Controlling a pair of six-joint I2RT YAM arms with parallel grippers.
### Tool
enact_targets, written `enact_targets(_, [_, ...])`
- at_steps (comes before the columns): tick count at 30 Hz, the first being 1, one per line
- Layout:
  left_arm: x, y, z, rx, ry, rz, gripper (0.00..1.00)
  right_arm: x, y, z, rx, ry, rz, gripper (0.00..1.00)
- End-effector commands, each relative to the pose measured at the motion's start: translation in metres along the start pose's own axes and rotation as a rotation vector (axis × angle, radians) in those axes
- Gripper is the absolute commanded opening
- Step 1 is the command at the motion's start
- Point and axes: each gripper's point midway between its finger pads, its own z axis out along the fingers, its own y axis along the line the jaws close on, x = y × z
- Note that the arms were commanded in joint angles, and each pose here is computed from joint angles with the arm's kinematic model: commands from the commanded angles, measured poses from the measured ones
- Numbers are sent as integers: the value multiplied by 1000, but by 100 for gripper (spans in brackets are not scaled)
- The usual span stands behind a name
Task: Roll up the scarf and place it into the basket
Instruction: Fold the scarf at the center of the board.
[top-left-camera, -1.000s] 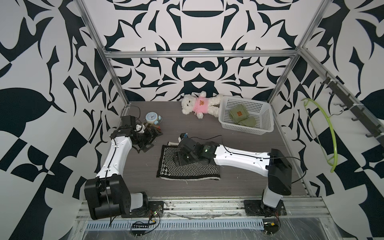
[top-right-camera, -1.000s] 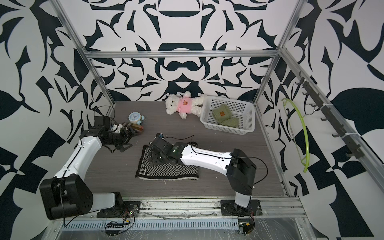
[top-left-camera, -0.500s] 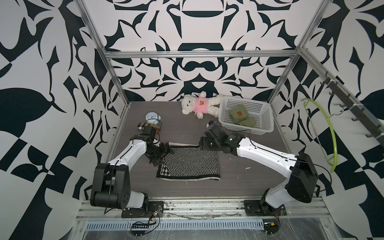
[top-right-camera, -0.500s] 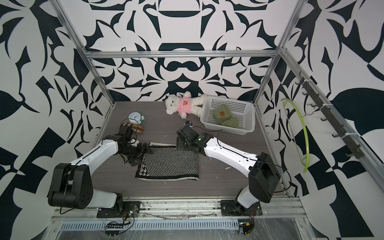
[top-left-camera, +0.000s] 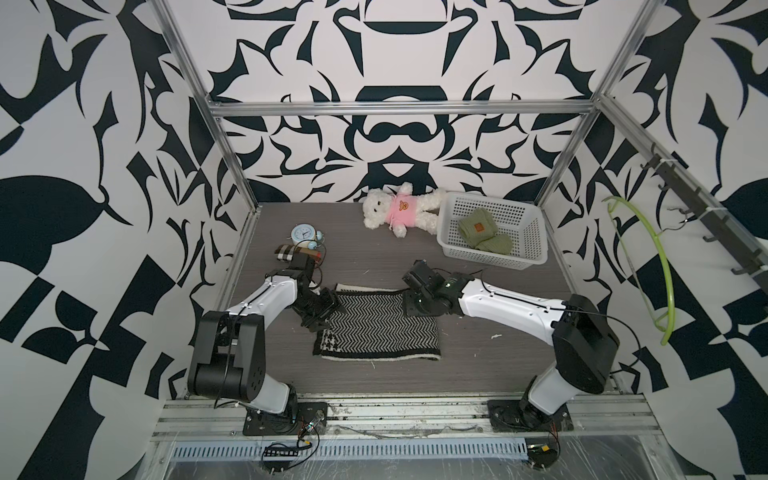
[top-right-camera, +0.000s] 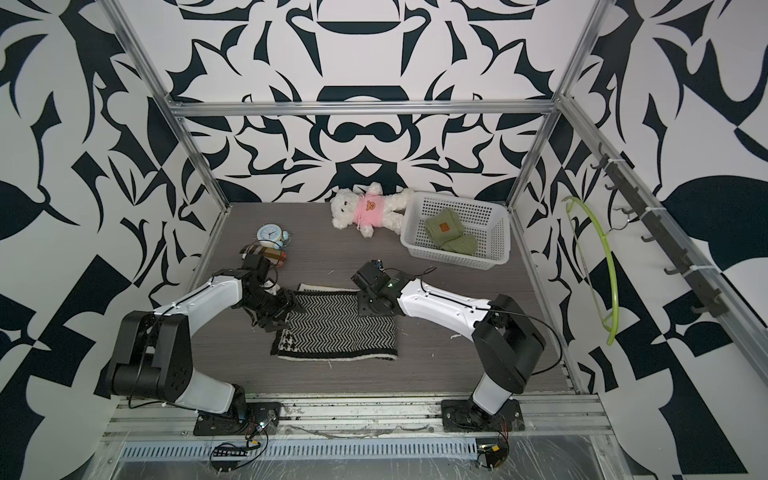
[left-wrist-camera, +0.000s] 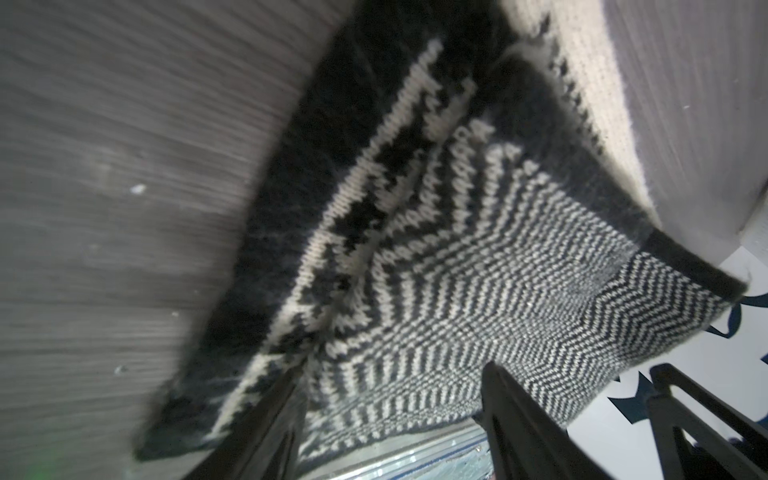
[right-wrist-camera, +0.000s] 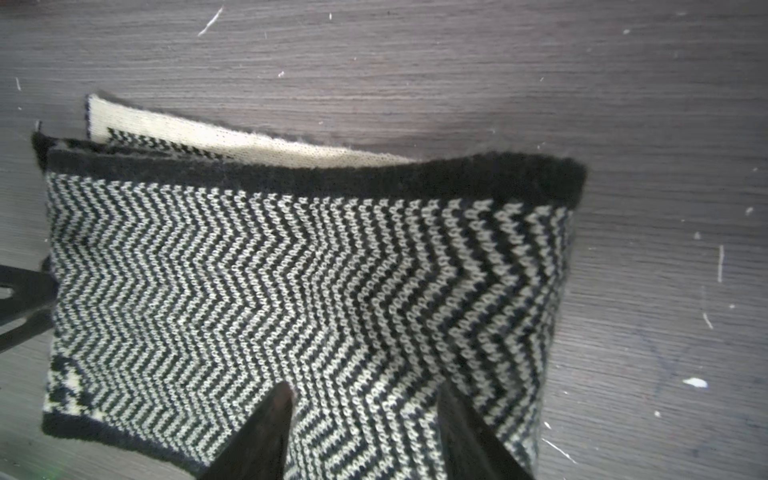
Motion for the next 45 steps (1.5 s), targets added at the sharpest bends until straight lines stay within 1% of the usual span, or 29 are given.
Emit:
enact_targets(1, [0, 13, 6, -46, -10, 15, 72, -4, 4, -7, -23, -24, -1, 59])
enact_targets(7, [2, 20, 16, -78, 11, 17, 67, -3, 4, -5, -24, -19, 1, 59])
enact_targets(9, [3, 17, 16, -64, 10, 25, 57, -4, 3, -5, -20, -22, 3, 59])
enact_targets(12, [2, 11, 14, -51, -1, 38, 30, -4, 2, -5, -14, -26, 6, 59])
enact_targets(15, [4, 8, 15, -40, 10, 45, 2, -5, 0, -5, -12, -30, 13, 59])
enact_targets(16, [5, 6, 14, -32, 13, 49, 0, -5, -1, -5, -10, -32, 15, 59])
enact_targets(19, [7, -8, -1, -6, -8, 72, 0, -8, -4, -8, -9, -42, 21, 59])
enact_targets(24, [8, -41, -49, 34, -102, 147, 0, -11, -10, -10, -4, -53, 28, 59])
enact_targets(28, [8, -51, -76, 24, -144, 175, 0, -13, -12, -12, -3, -58, 25, 59])
enact_targets(30, [-2, -41, -77, -29, -186, 167, 0, -14, -12, -11, -3, -56, 22, 59])
enact_targets(36, [-10, -31, -52, -37, -95, 125, 0, -11, -7, -8, -22, -26, 0, 58])
enact_targets(37, [-11, -29, -48, -43, -84, 119, 1, -10, -7, -7, -27, -21, -5, 57])
enact_targets(38, [-11, -27, -46, -53, -75, 109, 4, -7, -7, -6, -28, -11, -10, 56])
enact_targets(39, [-12, -25, -46, -63, -70, 104, 16, -4, -10, -5, -17, 0, -10, 52])
enact_targets(40, [-13, -23, -49, -75, -74, 100, 28, 0, -10, -3, -20, 18, -17, 46])
enact_targets(41, [-14, -20, -54, -86, -87, 93, 37, 6, -12, -1, -21, 40, -19, 42])
enact_targets(42, [-18, -17, -62, -104, -118, 88, 56, 13, -15, 3, -14, 64, -24, 33])
enact_targets(43, [-23, -11, -72, -139, -160, 75, 71, 21, -20, 6, -9, 88, -18, 19])
enact_targets(44, [-27, -7, -81, -176, -204, 63, 83, 27, -24, 9, -1, 105, -7, 10])
enact_targets(45, [-30, -6, -91, -195, -242, 62, 89, 35, -28, 12, -2, 121, 5, 0])
